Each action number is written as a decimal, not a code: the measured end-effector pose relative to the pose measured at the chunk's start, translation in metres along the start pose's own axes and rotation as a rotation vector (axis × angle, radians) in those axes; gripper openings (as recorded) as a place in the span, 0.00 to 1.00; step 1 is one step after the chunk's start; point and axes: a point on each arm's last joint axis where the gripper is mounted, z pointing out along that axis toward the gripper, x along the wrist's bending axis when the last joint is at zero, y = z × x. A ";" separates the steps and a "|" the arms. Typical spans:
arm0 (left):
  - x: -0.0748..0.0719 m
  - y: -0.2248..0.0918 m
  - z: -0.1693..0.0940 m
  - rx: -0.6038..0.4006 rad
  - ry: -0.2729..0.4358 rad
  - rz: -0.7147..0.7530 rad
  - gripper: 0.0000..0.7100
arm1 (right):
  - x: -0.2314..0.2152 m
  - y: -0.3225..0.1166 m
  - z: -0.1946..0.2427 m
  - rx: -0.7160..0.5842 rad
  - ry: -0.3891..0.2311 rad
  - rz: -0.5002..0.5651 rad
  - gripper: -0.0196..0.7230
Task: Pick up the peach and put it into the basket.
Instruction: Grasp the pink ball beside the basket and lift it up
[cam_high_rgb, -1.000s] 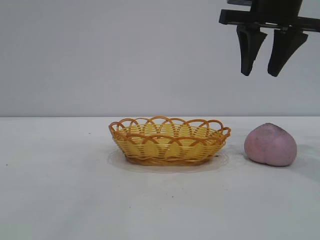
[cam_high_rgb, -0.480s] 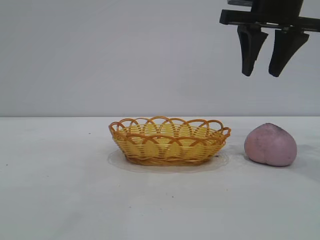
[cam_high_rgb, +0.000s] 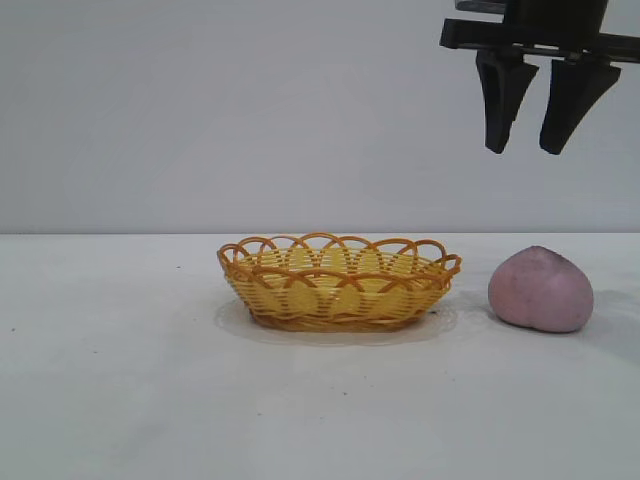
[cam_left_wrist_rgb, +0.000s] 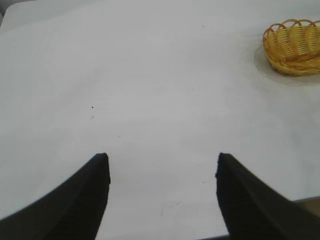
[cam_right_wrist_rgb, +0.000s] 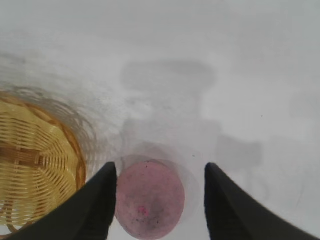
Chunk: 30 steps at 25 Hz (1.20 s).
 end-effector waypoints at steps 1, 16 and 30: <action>0.000 0.000 0.000 0.000 0.000 0.000 0.57 | 0.000 0.000 0.000 0.000 -0.002 -0.001 0.48; 0.000 0.000 0.000 0.002 0.040 -0.023 0.57 | -0.001 -0.006 0.000 0.067 -0.015 -0.007 0.48; 0.000 0.000 0.000 0.000 0.042 -0.023 0.57 | 0.010 -0.017 0.013 0.205 0.001 -0.021 0.48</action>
